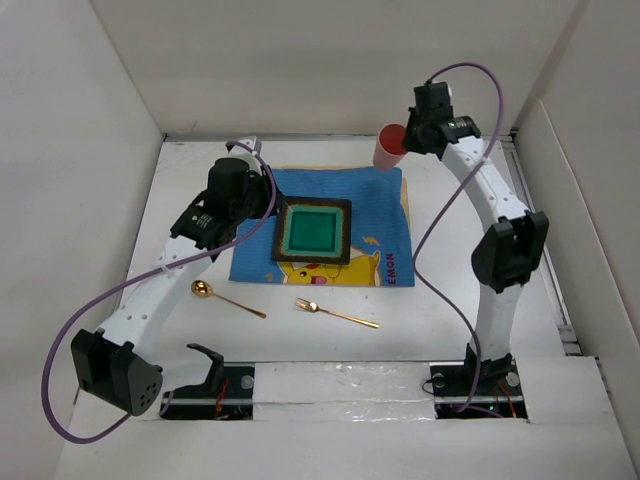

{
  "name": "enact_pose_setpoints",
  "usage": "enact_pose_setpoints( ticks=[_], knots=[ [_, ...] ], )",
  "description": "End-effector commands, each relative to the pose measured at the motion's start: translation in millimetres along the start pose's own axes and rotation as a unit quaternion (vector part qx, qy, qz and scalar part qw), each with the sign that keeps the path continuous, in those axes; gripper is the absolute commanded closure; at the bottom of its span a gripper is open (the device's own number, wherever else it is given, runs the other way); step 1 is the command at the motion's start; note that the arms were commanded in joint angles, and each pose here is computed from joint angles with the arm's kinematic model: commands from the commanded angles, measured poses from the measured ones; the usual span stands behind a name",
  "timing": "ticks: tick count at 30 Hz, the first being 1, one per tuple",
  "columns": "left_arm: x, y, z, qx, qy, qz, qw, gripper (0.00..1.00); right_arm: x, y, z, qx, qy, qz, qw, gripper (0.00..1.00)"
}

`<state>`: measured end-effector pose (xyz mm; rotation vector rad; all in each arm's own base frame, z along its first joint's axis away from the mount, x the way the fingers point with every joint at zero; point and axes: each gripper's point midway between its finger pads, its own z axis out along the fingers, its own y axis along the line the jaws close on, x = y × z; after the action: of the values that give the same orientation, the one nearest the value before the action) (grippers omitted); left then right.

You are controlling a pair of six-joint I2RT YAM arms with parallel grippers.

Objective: Set the dinner table for one person

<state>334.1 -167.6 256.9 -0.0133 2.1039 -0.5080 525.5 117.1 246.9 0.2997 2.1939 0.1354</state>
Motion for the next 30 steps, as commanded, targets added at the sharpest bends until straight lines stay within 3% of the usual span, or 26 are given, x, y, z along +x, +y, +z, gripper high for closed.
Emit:
enact_pose_setpoints(
  ticks=[1, 14, 25, 30],
  knots=[
    [-16, -9, -8, 0.015, -0.023, 0.000, 1.000, 0.70, 10, 2, 25, 0.028, 0.019, -0.028, 0.999, 1.00],
    [-13, 5, -17, -0.018, -0.030, 0.004, 0.999, 0.70, 61, -10, 74, 0.076, 0.083, -0.046, 0.993, 1.00],
    [-15, 4, -15, -0.017, -0.031, 0.001, 0.999, 0.70, 25, -1, 49, 0.056, 0.041, -0.041, 0.997, 1.00],
    [-14, 1, -13, -0.009, -0.028, -0.002, 1.000, 0.70, 41, -9, 52, 0.058, 0.067, -0.044, 0.995, 1.00]
  ],
)
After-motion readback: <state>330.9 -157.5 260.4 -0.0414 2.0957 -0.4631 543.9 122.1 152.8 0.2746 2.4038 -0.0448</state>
